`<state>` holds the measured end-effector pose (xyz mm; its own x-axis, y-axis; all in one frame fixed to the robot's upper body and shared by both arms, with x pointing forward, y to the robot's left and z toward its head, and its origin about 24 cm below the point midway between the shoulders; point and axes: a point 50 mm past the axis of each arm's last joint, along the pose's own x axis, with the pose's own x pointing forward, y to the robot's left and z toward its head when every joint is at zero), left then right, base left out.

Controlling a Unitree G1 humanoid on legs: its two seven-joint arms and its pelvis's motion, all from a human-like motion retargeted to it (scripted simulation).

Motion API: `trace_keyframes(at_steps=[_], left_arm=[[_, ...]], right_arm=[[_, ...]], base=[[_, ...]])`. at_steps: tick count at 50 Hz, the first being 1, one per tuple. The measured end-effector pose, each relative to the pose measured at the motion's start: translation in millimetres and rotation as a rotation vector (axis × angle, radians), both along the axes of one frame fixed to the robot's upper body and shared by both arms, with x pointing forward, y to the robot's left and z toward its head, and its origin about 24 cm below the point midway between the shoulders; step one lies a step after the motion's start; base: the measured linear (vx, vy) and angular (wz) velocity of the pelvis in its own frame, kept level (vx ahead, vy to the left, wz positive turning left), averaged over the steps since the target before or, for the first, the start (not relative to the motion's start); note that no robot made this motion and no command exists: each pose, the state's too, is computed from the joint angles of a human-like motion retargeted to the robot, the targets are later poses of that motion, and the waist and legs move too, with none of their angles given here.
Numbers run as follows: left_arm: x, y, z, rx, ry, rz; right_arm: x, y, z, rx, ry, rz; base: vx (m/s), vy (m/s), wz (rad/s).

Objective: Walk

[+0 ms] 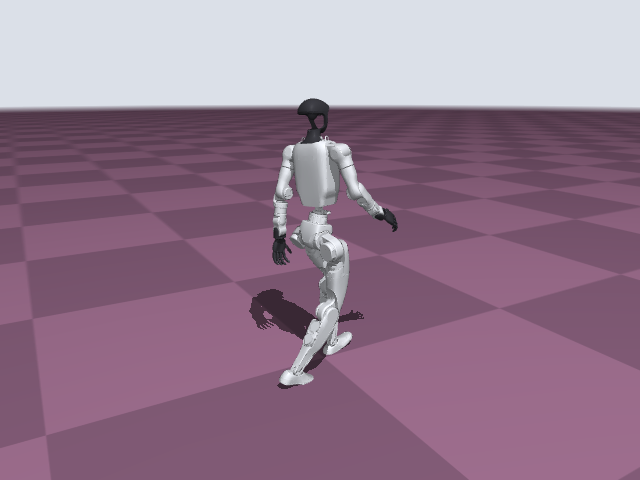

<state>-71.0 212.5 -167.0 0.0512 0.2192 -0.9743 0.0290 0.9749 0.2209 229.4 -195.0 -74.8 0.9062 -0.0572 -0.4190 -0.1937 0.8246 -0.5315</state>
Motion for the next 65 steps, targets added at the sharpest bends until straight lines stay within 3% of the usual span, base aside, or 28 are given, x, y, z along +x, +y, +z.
trace_keyframes(at_steps=[5, 11, 18, 25, 33, 41, 53, 60, 65], left_arm=[[37, 4, -4, 0.030, -0.100, 0.003], [158, 10, 10, 0.079, -0.460, -0.074], [297, 15, 85, 0.138, -0.965, -0.158], [349, 9, 142, 0.186, -1.235, -0.288], [292, 3, 82, 0.121, -0.970, -0.320], [167, 0, 9, 0.020, -0.414, -0.360], [11, -7, -2, -0.102, -0.012, -0.167], [16, -11, -3, -0.099, -0.033, -0.147], [91, 1, -2, -0.022, -0.242, -0.195]], right_arm=[[-39, 6, -37, 0.031, 0.220, -0.012], [-94, 5, -73, 0.030, 0.509, -0.009], [-140, -16, -87, -0.011, 0.671, -0.071], [-173, -27, -91, -0.038, 0.742, -0.119], [-171, -21, -88, -0.035, 0.685, -0.104], [-87, -10, -60, -0.055, 0.386, -0.009], [0, -15, 2, -0.030, -0.009, -0.062], [-26, -12, -24, -0.013, 0.131, -0.080], [-70, -1, -59, 0.023, 0.393, -0.035]], base=[[0.03, 0.04, 0.54], [0.00, 0.05, 0.26], [0.00, 0.00, 0.34], [-0.01, -0.03, 0.41], [-0.02, -0.04, 0.29], [-0.02, -0.03, 0.40], [0.01, 0.04, 0.58], [0.02, 0.05, 0.77], [0.00, 0.05, 0.61]])
